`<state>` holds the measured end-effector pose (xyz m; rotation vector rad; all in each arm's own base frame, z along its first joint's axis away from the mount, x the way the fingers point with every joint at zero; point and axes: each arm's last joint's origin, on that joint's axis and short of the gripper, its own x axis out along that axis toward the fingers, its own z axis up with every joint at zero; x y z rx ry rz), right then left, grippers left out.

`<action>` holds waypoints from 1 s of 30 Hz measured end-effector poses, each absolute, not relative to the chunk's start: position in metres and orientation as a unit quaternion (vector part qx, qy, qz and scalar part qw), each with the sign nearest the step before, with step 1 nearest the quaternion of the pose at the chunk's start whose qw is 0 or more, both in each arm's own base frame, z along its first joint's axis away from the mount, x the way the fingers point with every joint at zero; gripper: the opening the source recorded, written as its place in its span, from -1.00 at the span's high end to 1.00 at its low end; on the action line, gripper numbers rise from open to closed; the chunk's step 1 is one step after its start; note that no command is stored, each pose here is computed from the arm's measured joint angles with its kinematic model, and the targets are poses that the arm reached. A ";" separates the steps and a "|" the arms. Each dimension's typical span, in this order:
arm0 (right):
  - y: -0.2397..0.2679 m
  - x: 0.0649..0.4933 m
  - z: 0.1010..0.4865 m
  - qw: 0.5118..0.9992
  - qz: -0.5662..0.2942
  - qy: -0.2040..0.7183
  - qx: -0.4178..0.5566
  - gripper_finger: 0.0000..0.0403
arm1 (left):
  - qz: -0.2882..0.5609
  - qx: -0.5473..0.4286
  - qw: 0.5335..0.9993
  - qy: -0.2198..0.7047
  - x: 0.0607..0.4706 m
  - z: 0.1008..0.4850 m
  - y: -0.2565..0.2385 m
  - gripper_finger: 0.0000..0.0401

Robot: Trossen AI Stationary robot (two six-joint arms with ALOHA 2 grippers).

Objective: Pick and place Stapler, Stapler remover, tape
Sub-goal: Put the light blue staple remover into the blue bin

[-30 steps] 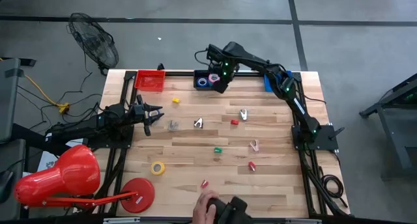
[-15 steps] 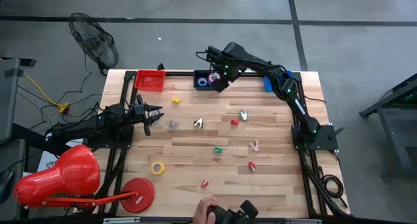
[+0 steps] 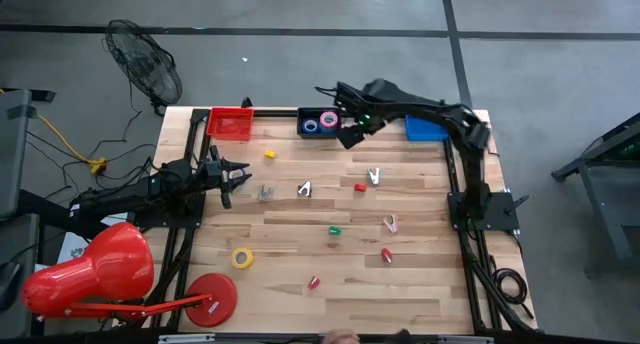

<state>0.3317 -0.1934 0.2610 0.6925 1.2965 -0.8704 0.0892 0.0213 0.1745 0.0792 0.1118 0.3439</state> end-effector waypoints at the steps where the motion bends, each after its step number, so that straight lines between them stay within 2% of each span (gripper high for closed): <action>1: -0.188 0.325 0.259 0.657 -0.393 0.561 0.315 0.10 | 0.171 0.039 0.983 0.055 0.089 0.175 0.021 0.31; 8: -0.147 0.282 0.237 0.636 -0.447 0.500 0.381 0.10 | 0.171 0.039 0.983 0.055 0.089 0.175 0.021 0.31; 13: -0.125 0.267 0.214 0.650 -0.461 0.442 0.412 0.08 | 0.171 0.039 0.983 0.055 0.089 0.175 0.021 0.31; 16: -0.114 0.265 0.197 0.651 -0.455 0.426 0.433 -0.02 | 0.171 0.039 0.983 0.055 0.089 0.175 0.021 0.31; 25: -0.095 0.262 0.167 0.654 -0.446 0.412 0.451 -0.51 | 0.171 0.039 0.983 0.055 0.089 0.175 0.021 0.31; 30: -0.091 0.262 0.166 0.655 -0.456 0.417 0.434 -0.58 | 0.171 0.039 0.983 0.055 0.089 0.175 0.021 0.31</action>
